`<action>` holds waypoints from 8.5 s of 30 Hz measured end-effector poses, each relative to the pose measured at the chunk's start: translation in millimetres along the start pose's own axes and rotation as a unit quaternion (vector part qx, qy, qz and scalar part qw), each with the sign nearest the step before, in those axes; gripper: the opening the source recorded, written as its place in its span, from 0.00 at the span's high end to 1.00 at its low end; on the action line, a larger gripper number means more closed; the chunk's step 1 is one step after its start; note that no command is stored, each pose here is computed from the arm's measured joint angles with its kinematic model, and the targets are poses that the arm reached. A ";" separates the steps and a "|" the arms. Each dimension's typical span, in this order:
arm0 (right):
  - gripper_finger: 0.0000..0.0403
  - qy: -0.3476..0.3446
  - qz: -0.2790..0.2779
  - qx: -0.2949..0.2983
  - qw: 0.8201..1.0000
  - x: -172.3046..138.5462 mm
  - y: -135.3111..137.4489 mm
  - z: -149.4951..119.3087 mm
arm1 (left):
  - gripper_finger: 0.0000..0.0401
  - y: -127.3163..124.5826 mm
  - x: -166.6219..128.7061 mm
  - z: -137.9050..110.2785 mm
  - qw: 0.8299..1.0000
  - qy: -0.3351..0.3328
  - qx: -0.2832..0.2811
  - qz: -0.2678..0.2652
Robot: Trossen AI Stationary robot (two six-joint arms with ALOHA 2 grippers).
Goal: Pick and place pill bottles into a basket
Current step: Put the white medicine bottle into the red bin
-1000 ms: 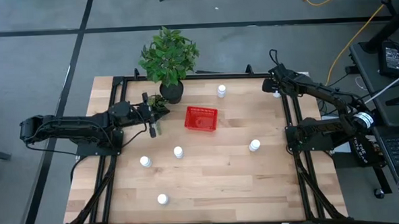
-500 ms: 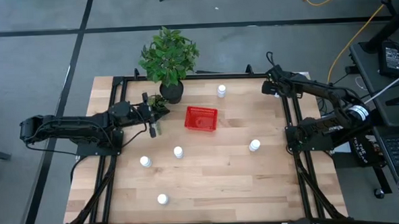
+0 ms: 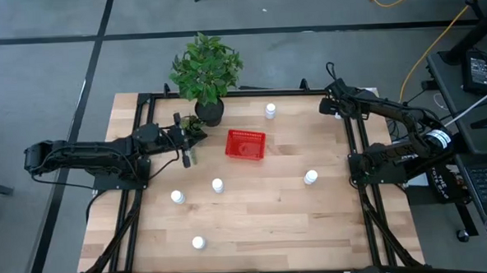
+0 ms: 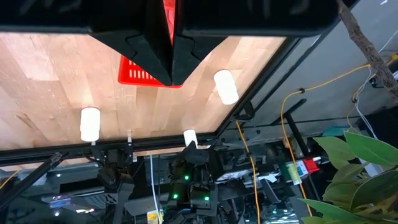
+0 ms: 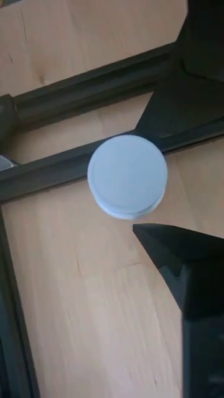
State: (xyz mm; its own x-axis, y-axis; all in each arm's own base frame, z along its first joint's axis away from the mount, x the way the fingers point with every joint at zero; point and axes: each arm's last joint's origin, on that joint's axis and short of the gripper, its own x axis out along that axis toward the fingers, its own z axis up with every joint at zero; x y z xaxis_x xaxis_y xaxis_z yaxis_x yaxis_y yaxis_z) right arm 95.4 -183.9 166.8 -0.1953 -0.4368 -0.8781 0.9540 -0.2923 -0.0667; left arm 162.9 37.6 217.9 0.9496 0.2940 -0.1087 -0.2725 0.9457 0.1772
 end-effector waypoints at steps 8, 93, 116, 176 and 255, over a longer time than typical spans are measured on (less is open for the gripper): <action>0.42 0.001 0.009 0.005 1.000 0.0 1.1 0.5 | 0.98 0.0 0.0 0.0 1.000 0.000 0.000 0.000; 0.54 -0.054 0.023 0.020 0.998 -9.5 2.2 -2.6 | 0.99 -0.1 0.0 -0.1 1.000 0.000 -0.014 -0.002; 0.61 -0.048 0.009 0.025 0.998 -4.5 3.5 -3.9 | 0.98 -0.1 0.0 -0.2 1.000 0.000 -0.014 -0.002; 0.65 -0.176 0.399 -0.437 0.787 -132.8 94.8 -107.6 | 0.98 -0.5 0.0 -2.5 1.000 0.012 -0.013 -0.003; 0.64 -0.097 0.392 -0.614 0.678 -129.1 207.9 -127.8 | 0.97 -0.7 0.0 -3.1 0.999 0.015 -0.049 -0.004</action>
State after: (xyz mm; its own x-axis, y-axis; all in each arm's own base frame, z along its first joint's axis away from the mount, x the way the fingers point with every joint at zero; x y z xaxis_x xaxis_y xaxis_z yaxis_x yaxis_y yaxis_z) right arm 348.0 -79.6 205.7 0.5687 -0.1864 -0.8011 0.2281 0.9715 -0.0641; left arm 162.6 37.4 214.8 0.9468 0.2900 -0.1396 -0.2812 0.9563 0.0795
